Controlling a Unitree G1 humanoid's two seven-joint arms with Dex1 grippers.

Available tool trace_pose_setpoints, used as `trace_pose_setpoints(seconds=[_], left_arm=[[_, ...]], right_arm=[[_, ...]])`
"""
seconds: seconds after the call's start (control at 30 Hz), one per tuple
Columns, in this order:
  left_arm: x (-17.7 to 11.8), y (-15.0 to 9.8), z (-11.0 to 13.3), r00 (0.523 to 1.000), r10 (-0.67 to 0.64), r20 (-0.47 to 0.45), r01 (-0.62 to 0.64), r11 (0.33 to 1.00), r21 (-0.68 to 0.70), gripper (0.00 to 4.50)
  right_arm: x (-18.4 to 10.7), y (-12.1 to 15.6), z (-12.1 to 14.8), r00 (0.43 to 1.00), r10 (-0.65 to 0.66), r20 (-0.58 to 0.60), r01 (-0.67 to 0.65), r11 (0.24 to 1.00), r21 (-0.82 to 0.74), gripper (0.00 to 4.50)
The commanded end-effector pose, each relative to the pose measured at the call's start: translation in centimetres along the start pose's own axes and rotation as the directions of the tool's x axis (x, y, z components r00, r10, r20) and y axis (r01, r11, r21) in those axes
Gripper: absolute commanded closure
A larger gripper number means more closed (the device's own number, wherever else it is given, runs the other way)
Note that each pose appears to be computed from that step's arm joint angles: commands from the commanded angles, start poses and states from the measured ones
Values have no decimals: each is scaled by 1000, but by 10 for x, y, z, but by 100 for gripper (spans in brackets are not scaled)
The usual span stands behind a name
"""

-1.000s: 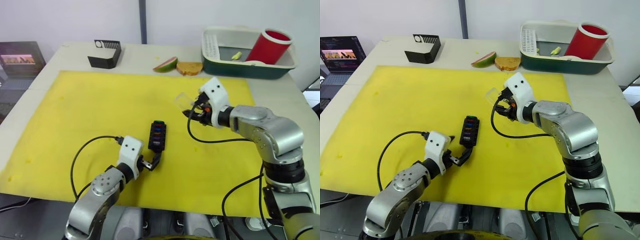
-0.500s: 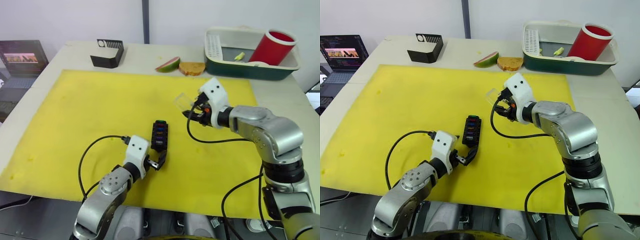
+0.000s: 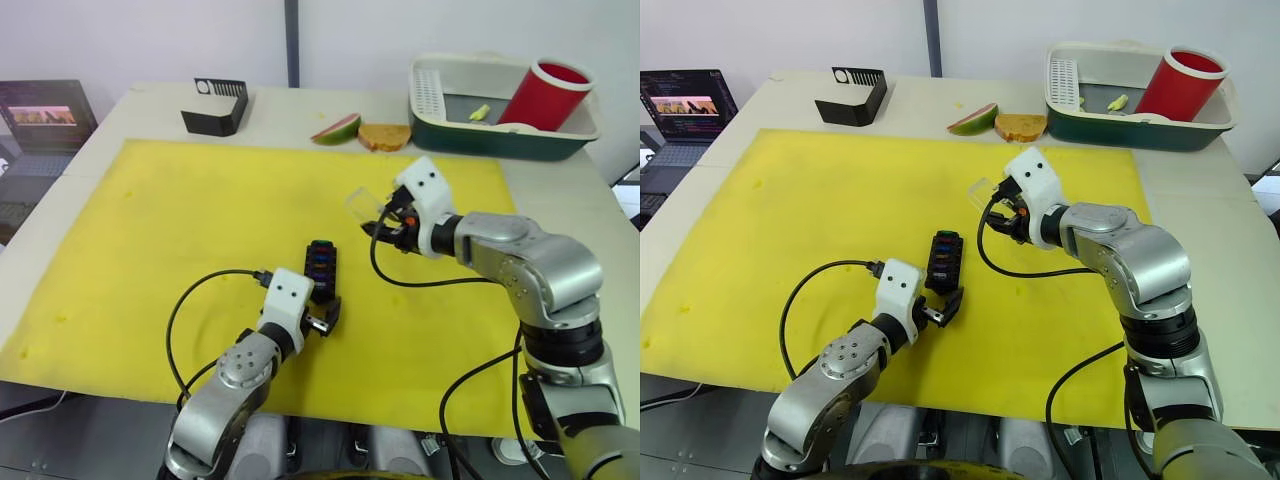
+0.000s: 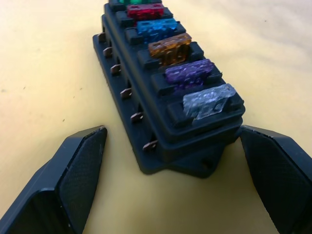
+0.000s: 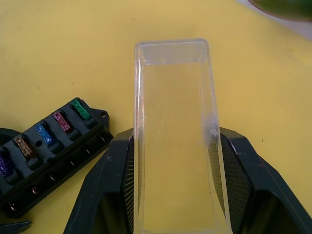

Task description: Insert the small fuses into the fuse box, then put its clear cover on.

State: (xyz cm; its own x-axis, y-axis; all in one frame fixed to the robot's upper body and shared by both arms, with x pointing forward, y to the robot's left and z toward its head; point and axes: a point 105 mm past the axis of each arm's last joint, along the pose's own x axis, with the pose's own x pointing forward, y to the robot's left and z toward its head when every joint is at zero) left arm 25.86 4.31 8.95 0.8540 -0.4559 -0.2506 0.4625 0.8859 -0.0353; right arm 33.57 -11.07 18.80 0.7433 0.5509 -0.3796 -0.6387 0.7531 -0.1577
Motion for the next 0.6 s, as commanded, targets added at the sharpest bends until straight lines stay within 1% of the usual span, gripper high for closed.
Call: trace_pose_setpoints(seconds=[0.03,0.13,0.17,0.23,0.3,0.33,0.5,0.6], left_arm=[[7,3,-6,999,29,-17,-28,1000,14,0],[9,11,-6,999,53,-10,-53,999,12,0],[9,13,-6,998,58,-7,-58,998,15,26],[9,16,-7,998,66,-3,-66,998,11,91],[9,17,-6,997,74,6,-74,997,11,183],[9,19,-6,997,77,6,-78,997,15,200],[-1,32,-9,997,74,0,-74,997,25,200],[-4,30,-10,999,-44,-9,44,998,41,200]], right_arm=[[-6,3,14,998,-2,62,4,999,-43,280],[-6,0,14,998,-14,63,17,999,-49,280],[-6,-1,15,998,-16,64,19,999,-49,280],[-7,-4,16,997,-23,69,27,998,-53,280],[-7,-6,16,997,-29,70,33,998,-56,280],[-7,-6,17,997,-30,72,35,998,-58,280],[-7,-9,17,996,-40,78,45,997,-59,280],[-5,-9,16,996,-43,81,48,997,-55,280]])
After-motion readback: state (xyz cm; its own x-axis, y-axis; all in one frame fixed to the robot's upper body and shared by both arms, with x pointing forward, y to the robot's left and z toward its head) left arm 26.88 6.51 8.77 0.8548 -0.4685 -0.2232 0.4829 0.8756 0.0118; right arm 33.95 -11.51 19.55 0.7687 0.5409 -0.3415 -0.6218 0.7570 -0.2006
